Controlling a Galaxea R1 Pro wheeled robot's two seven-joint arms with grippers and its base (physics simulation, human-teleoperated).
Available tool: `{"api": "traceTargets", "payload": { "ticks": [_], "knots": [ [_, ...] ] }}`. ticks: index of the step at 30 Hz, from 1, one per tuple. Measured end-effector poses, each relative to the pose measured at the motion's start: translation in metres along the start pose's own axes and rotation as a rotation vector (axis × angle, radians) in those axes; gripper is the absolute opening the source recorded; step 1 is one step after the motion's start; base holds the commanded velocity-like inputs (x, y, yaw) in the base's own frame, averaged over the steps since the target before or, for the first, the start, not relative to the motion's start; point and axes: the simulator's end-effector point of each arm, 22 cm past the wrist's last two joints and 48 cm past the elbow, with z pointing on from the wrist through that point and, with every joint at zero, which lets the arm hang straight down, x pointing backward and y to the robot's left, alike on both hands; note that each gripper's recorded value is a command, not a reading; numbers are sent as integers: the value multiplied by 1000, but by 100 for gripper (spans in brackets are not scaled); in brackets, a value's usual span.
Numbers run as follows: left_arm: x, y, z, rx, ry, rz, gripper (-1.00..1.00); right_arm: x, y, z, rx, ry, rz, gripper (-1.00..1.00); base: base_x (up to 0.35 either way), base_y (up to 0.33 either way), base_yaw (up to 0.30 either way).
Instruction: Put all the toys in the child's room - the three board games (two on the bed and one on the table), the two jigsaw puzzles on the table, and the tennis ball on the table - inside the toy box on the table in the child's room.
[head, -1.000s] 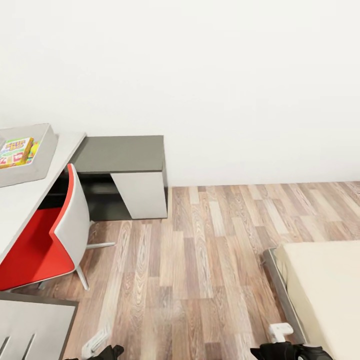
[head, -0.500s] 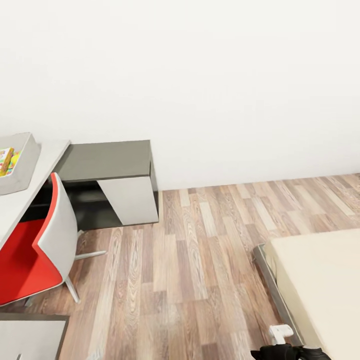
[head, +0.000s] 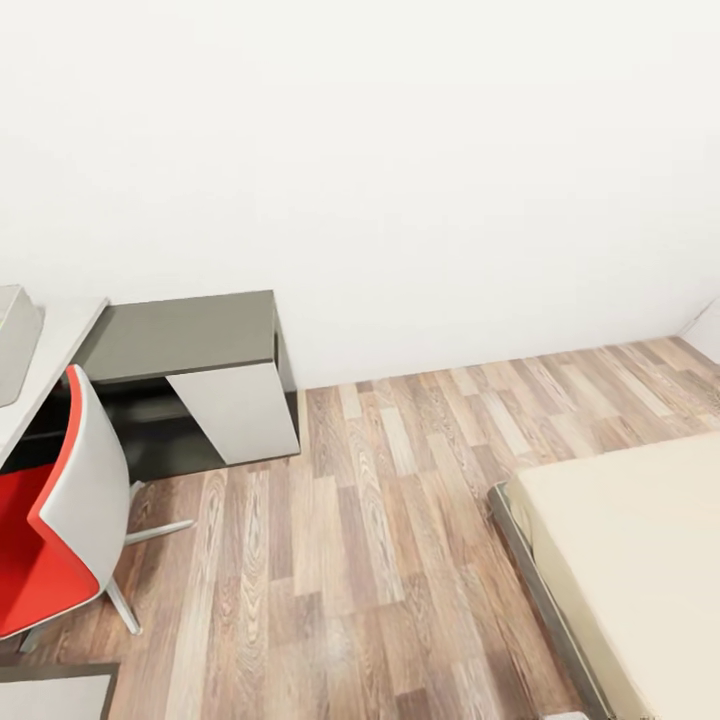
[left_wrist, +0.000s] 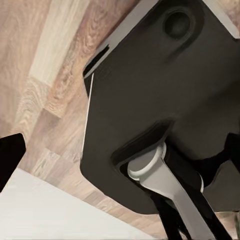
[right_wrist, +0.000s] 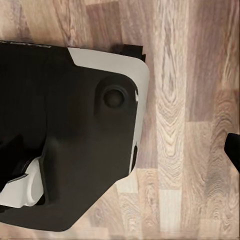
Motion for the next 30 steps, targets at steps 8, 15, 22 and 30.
{"api": "traceTargets", "payload": {
  "ticks": [8,15,22,30],
  "knots": [
    [24,34,11,-77,42,-20,100,34,-1,9,13,50,4,100,0,0,-175],
    [34,49,15,-107,63,-30,100,41,3,14,13,29,1,100,0,0,-175],
    [36,53,15,-115,63,-30,100,49,2,16,22,22,3,100,0,0,-175],
    [31,61,14,-128,50,-28,100,61,-1,17,35,35,9,100,0,0,-171]
  ]
}}
